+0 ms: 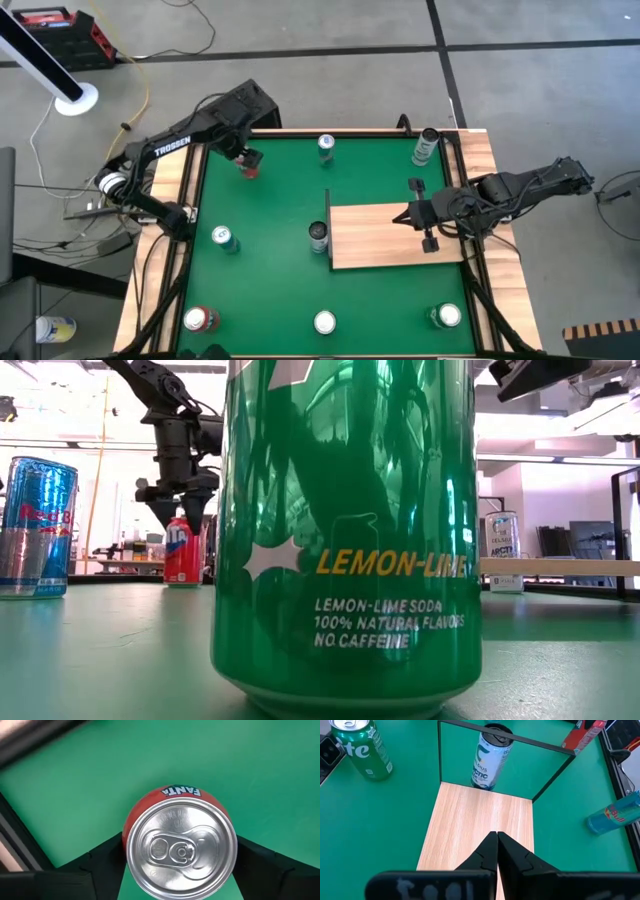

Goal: Place canned beverage on shelf
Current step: Put the top orange soda can on the shelf

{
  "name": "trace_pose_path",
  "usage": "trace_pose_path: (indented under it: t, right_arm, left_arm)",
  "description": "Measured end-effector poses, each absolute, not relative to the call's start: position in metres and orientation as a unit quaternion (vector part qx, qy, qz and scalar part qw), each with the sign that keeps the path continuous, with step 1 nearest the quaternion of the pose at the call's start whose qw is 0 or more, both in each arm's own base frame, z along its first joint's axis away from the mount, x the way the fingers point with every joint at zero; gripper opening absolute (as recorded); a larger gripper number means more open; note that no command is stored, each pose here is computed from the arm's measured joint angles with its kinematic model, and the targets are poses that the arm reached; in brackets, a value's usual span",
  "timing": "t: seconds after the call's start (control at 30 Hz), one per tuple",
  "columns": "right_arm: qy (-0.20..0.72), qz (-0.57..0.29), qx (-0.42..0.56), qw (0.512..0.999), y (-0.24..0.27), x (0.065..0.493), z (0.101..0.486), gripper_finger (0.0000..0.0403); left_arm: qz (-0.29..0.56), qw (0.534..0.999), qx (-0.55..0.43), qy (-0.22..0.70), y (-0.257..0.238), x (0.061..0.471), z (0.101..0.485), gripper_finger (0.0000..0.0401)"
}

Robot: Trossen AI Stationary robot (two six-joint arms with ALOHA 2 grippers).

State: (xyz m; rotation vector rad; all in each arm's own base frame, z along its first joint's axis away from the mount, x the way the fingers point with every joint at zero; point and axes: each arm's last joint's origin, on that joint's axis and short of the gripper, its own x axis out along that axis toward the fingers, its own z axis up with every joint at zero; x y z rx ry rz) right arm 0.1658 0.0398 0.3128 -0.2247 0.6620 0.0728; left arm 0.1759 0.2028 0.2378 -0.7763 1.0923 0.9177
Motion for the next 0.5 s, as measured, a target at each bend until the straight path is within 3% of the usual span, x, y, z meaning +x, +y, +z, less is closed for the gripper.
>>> trace_pose_path:
  t: [0.13,0.5]
  right_arm:
    - [0.324,0.036,-0.11,0.939,0.04,0.166,0.313,0.0029]
    - [0.324,0.036,-0.11,0.939,0.04,0.166,0.313,0.0029]
  left_arm:
    - [0.429,0.675,-0.35,0.489,0.184,0.193,0.237,0.0288]
    - [0.397,0.694,-0.35,0.488,0.12,0.239,0.238,0.0289]
